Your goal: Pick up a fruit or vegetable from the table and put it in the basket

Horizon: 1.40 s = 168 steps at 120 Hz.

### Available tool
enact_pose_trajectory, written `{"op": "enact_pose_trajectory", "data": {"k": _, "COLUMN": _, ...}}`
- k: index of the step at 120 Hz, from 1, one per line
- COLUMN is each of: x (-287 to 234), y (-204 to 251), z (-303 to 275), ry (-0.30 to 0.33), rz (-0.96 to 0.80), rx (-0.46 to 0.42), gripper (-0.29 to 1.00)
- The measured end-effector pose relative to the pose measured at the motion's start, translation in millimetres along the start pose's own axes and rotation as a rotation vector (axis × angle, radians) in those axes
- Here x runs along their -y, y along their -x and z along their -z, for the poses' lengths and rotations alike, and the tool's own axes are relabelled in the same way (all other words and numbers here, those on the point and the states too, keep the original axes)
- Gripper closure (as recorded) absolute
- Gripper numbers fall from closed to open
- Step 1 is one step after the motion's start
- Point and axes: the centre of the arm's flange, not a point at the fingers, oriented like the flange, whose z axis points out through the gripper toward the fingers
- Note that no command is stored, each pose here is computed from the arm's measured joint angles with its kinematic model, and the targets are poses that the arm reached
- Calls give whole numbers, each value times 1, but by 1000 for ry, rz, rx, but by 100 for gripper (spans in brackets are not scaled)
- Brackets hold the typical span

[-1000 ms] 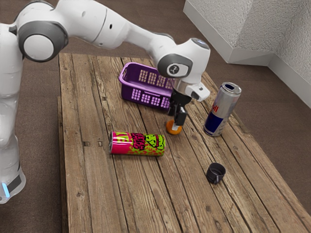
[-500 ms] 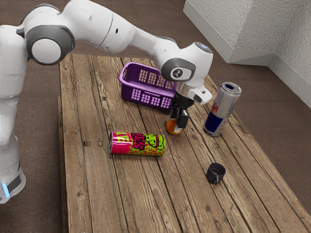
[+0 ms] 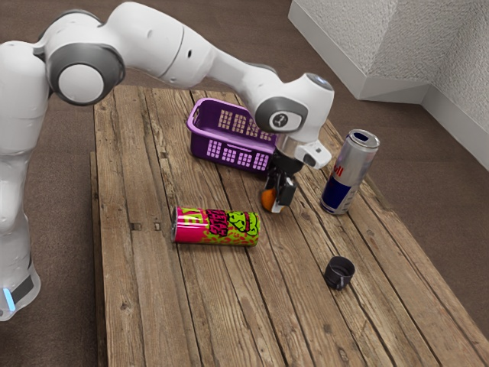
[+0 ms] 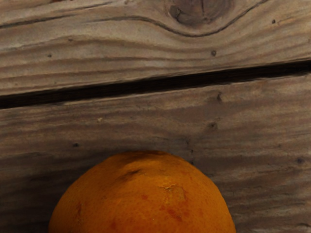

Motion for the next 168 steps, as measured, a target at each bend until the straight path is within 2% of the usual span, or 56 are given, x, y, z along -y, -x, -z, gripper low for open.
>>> {"op": "enact_pose_trajectory", "data": {"k": 62, "x": 2, "y": -4, "z": -6, "ry": 0, "rz": 1, "rx": 2, "gripper": 4}}
{"op": "enact_pose_trajectory", "data": {"k": 84, "x": 3, "y": -10, "z": 8, "ry": -5, "rz": -1, "rx": -25, "gripper": 5}}
{"op": "enact_pose_trajectory", "data": {"k": 148, "x": 6, "y": -10, "z": -1, "ry": 0, "rz": 4, "rx": 1, "gripper": 6}}
{"op": "enact_pose_trajectory", "data": {"k": 168, "x": 6, "y": -10, "z": -2, "ry": 1, "rz": 5, "rx": 5, "gripper": 11}}
